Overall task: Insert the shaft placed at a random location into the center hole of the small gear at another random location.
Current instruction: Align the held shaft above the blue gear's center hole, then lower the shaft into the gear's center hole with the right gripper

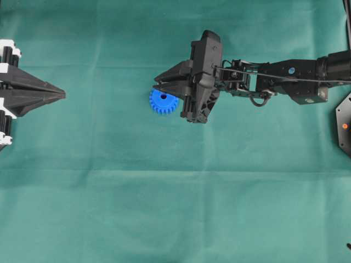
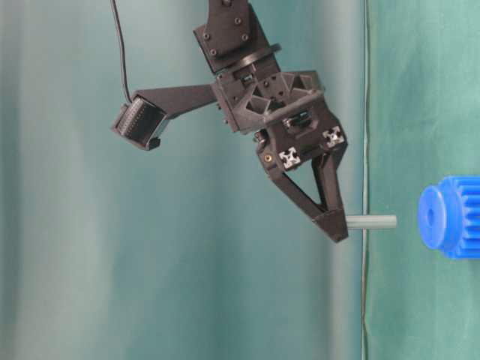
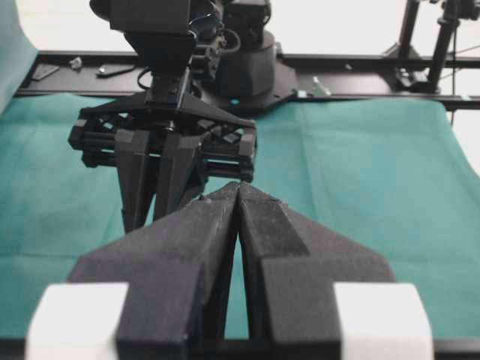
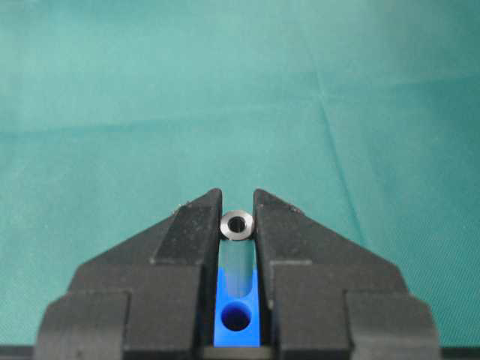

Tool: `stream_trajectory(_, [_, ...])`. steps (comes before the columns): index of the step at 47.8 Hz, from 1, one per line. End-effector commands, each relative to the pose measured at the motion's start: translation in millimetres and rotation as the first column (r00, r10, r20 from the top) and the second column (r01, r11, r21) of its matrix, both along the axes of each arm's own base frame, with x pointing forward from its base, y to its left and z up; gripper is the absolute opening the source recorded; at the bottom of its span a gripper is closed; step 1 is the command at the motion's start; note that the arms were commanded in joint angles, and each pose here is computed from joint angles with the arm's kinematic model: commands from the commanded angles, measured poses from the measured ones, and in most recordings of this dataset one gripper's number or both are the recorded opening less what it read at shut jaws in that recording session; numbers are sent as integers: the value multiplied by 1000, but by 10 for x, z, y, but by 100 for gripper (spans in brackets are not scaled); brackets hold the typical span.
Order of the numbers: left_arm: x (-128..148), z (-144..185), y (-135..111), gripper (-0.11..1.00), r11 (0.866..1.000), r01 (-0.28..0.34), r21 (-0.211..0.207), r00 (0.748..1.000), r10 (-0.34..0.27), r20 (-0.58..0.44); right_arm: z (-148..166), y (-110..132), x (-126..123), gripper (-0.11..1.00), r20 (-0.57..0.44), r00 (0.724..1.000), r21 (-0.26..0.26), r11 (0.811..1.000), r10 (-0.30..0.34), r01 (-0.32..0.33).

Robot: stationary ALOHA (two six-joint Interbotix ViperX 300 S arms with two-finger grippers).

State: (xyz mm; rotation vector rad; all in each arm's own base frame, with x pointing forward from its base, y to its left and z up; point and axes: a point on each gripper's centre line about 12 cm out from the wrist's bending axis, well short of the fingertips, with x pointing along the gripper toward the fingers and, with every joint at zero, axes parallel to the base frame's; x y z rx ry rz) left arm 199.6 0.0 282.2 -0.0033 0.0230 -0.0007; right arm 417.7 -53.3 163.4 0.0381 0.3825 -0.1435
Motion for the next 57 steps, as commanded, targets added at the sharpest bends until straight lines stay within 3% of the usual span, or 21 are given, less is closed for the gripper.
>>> stream_trajectory(1, [17, 81, 6, 0, 1000, -3, 0, 1000, 3, 21, 108, 3, 19, 13, 31, 1000, -9, 1000, 3, -2])
stream_trajectory(57, [15, 81, 3, 0, 1000, -1, 2, 1000, 1, 20, -398, -12, 70, 13, -41, 999, 6, 1000, -8, 9])
